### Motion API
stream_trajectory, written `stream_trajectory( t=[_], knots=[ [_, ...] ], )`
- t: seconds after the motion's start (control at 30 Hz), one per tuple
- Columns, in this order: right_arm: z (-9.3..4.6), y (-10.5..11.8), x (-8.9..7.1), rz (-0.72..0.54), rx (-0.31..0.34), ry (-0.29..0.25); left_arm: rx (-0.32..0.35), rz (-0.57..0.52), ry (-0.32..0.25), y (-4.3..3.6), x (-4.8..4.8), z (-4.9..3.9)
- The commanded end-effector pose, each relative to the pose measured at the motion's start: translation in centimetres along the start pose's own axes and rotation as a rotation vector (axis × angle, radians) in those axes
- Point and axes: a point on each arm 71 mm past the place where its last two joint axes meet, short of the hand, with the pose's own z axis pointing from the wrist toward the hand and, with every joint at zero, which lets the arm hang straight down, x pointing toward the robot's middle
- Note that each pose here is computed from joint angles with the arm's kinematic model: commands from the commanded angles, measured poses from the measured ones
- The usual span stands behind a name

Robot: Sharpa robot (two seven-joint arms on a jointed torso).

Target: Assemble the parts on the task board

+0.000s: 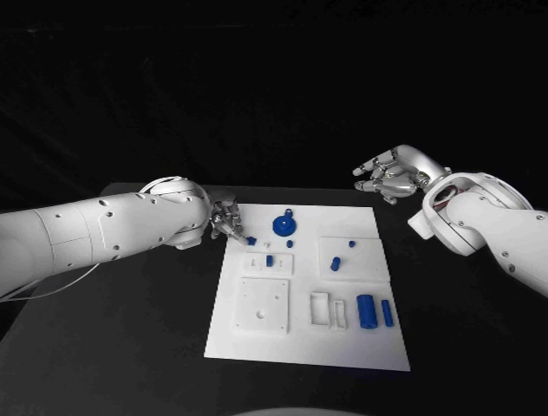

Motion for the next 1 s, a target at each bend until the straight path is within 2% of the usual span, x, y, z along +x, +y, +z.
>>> stream_trajectory(
  t=[0.03,0.23,0.4,0.67,1.0],
  knots=[
    [-0.1,-0.1,0.0,-0.007,-0.001,0.011,0.157,0.002,-0.104,-1.1,-0.61,-0.48],
    [-0.1,-0.3,0.1,-0.007,0.003,0.012,0.287,0.001,-0.125,-1.51,-0.55,-1.2],
    [-0.2,-0.4,0.2,-0.006,0.005,0.014,0.34,0.045,-0.139,-1.43,-0.45,-1.41],
    [-0.2,-0.3,0.3,-0.004,0.004,0.015,0.37,0.128,-0.141,-0.92,-0.14,-1.09],
    [-0.1,-0.2,0.4,-0.003,0.001,0.015,0.402,0.198,-0.155,-1.2,0.38,-0.33]
  ],
)
